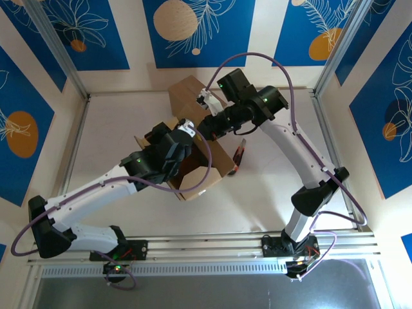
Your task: Unpack the express box
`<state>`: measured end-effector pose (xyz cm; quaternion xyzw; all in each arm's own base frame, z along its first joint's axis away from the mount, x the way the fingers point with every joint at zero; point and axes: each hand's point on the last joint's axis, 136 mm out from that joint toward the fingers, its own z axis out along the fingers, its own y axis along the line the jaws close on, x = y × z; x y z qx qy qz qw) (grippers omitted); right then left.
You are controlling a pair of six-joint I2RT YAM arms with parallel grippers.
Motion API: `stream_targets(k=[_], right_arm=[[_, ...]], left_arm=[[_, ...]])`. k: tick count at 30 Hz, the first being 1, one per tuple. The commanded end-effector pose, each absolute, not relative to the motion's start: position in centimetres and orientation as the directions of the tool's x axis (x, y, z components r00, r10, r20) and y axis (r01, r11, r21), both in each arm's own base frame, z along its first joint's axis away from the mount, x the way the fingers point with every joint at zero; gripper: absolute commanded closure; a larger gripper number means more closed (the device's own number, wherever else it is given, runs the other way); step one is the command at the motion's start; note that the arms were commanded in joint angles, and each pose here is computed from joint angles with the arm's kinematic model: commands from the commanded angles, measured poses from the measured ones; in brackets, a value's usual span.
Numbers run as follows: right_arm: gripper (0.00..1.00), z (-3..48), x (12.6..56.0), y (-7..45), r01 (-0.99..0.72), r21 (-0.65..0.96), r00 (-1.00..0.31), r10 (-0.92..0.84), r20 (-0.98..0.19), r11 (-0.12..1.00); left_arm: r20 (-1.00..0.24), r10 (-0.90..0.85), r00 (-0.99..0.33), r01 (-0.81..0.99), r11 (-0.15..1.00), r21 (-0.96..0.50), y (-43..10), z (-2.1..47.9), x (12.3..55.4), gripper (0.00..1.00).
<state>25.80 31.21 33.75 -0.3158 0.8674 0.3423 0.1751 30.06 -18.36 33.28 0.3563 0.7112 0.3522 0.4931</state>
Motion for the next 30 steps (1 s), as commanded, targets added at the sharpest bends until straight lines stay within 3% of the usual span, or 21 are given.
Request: stream_targets(k=[1,7,9,13,18,25,28,30], right_arm=[[0.88,31.5,27.6,30.9,-0.651,0.439,-0.748,-0.429,-0.506,0.619],[0.32,30.5,28.1,29.7,-0.642,0.37,-0.742,-0.422,-0.521,0.672],[0.25,30.9,27.7,29.4,-0.652,0.338,-0.721,-0.418,-0.553,0.678],[0.23,32.1,26.3,28.7,-0.696,0.256,-0.645,-0.427,-0.634,0.67],[0.26,33.6,22.8,28.5,-0.786,0.079,-0.433,-0.456,-0.778,0.613],[0.42,33.7,18.7,27.8,-0.782,-0.104,-0.208,-0.415,-0.886,0.615],[0.63,33.4,16.8,28.9,-0.801,-0.126,-0.152,-0.403,-0.903,0.585],[0.93,32.6,16.3,29.9,-0.81,-0.132,-0.138,-0.404,-0.904,0.572]], left_arm=[[-0.511,0.848,-0.141,0.297,0.529,0.795,-21.3,35.1,27.9,1.0],[-0.496,0.847,-0.192,0.34,0.532,0.776,-20.9,34.6,27.7,1.0],[-0.498,0.841,-0.211,0.356,0.541,0.762,-20.8,34.4,27.8,1.0],[-0.522,0.817,-0.246,0.378,0.577,0.724,-20.8,34.2,28.0,1.0],[-0.517,0.797,-0.314,0.402,0.604,0.688,-20.7,33.2,28.3,1.0],[-0.482,0.771,-0.416,0.425,0.634,0.646,-20.6,31.2,28.6,1.0],[-0.484,0.751,-0.449,0.428,0.656,0.622,-20.7,30.8,28.6,1.0],[-0.49,0.737,-0.466,0.431,0.672,0.602,-20.8,30.8,28.5,1.0]])
